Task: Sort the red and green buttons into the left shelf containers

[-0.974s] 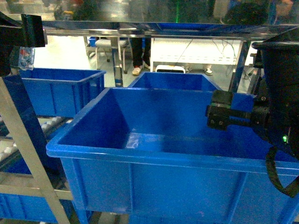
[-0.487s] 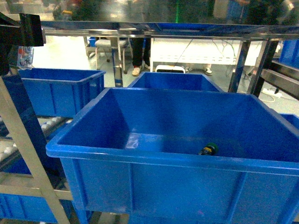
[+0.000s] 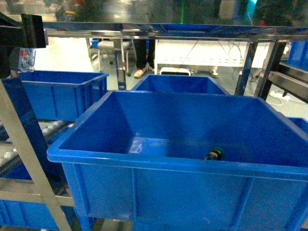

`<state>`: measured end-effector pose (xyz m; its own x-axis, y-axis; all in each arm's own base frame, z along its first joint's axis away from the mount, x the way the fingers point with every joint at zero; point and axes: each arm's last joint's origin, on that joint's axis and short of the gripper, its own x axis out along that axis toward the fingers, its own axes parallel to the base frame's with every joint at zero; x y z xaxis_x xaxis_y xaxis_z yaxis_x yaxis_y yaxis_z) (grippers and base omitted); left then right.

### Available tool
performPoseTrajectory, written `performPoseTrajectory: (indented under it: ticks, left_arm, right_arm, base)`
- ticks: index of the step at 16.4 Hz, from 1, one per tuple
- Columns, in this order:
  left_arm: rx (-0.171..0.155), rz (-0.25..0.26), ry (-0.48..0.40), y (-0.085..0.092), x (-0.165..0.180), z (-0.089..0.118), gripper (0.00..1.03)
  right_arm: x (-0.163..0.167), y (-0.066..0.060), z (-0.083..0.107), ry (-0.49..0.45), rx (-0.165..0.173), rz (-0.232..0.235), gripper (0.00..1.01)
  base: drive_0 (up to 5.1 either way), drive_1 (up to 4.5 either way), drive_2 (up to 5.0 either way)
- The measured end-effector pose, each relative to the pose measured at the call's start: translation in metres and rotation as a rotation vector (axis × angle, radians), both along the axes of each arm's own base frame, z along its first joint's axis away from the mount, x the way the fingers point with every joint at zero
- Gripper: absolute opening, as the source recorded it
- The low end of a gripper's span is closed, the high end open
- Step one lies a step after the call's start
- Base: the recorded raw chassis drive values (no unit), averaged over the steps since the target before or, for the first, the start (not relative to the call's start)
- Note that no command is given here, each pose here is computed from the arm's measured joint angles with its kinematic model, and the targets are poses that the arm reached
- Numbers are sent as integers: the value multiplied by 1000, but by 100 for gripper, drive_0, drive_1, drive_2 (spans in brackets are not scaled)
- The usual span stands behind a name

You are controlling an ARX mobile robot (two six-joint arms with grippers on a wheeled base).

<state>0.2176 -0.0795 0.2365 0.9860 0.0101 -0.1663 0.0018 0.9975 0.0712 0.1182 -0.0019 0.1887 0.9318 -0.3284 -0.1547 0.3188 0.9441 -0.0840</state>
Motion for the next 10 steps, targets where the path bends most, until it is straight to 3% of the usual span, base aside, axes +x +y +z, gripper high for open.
performPoseTrajectory:
  ticks: [10]
  left_arm:
    - [0, -1, 0, 0, 0, 0, 28]
  right_arm:
    - [-5, 0, 4, -32, 17, -3, 98]
  base:
    - [0, 0, 0]
